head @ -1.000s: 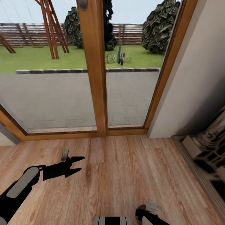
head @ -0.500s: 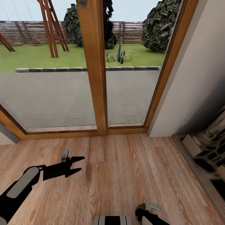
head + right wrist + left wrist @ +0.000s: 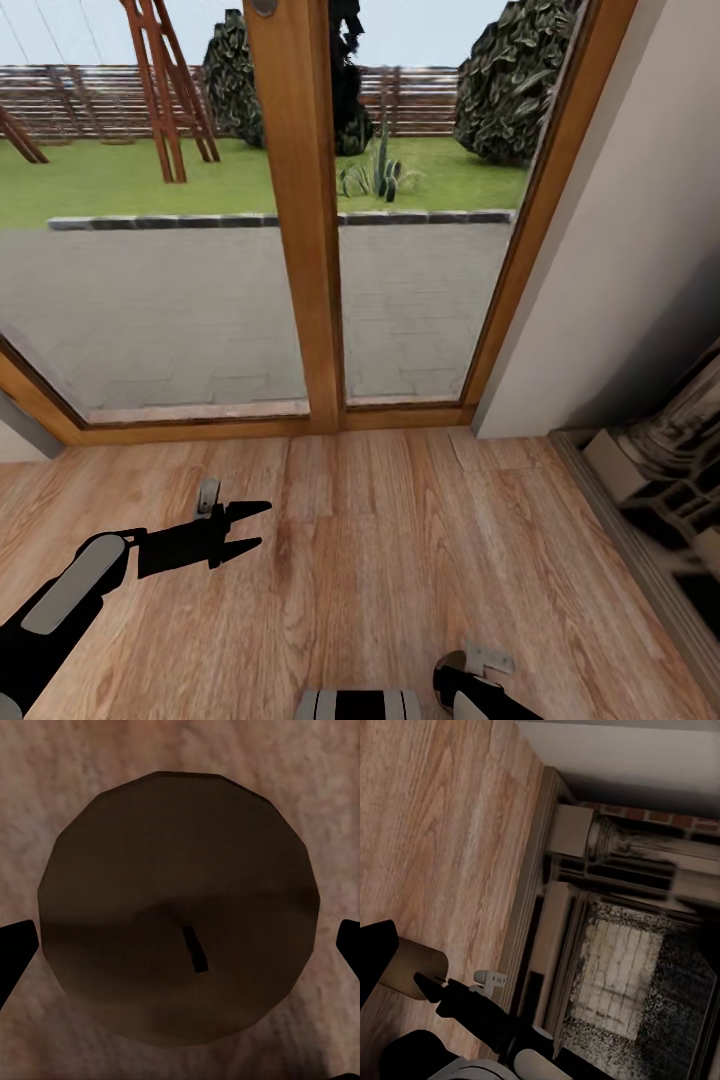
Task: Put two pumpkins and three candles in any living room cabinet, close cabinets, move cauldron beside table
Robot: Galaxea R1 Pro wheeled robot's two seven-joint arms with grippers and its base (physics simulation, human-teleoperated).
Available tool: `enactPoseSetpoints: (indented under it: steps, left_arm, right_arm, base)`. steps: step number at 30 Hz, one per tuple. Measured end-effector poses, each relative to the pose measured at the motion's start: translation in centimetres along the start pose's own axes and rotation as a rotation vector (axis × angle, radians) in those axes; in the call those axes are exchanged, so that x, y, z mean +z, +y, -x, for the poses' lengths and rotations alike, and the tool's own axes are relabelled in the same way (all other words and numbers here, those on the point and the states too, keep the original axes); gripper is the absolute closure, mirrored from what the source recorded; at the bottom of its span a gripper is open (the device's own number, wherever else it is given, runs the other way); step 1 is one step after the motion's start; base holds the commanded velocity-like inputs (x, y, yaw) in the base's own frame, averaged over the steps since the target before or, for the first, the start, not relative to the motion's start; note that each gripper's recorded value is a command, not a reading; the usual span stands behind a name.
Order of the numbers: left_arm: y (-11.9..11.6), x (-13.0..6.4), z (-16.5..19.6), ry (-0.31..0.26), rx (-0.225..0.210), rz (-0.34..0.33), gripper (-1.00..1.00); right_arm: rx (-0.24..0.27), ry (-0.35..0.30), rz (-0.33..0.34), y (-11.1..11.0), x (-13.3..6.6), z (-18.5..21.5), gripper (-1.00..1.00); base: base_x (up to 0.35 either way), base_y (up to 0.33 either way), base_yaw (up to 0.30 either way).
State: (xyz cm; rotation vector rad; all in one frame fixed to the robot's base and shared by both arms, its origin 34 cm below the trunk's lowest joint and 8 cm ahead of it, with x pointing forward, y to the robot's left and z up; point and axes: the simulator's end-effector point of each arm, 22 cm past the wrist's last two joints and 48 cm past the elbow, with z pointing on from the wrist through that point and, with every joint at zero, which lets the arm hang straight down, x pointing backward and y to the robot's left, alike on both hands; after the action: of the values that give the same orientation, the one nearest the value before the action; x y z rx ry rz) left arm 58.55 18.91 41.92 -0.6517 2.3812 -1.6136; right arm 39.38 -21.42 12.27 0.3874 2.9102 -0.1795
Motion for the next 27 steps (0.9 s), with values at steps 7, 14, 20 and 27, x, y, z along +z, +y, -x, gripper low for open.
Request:
enactPoseSetpoints:
  steps: [7, 14, 20, 27]
  left_arm:
    - [0.83, 0.27, -0.06, 0.005, -0.013, 0.008, -1.0]
    - [0.81, 0.27, -0.06, 0.005, -0.013, 0.007, -1.0]
    - [0.82, 0.27, -0.06, 0.005, -0.013, 0.008, -1.0]
    - [0.81, 0.27, -0.06, 0.005, -0.013, 0.007, -1.0]
  right_arm:
    - [-0.018, 0.009, -0.013, -0.4, 0.43, -0.58, -1.0]
    - [-0.016, 0.01, -0.012, -0.38, 0.43, -0.59, -1.0]
    - [-0.019, 0.009, -0.013, -0.41, 0.44, -0.61, -1.0]
    - [-0.02, 0.009, -0.013, -0.41, 0.44, -0.62, 1.0]
  base:
    - [0.0, 0.0, 0.0]
    - [0.0, 0.0, 0.0]
    - [0.0, 0.0, 0.0]
    - [0.0, 0.0, 0.0]
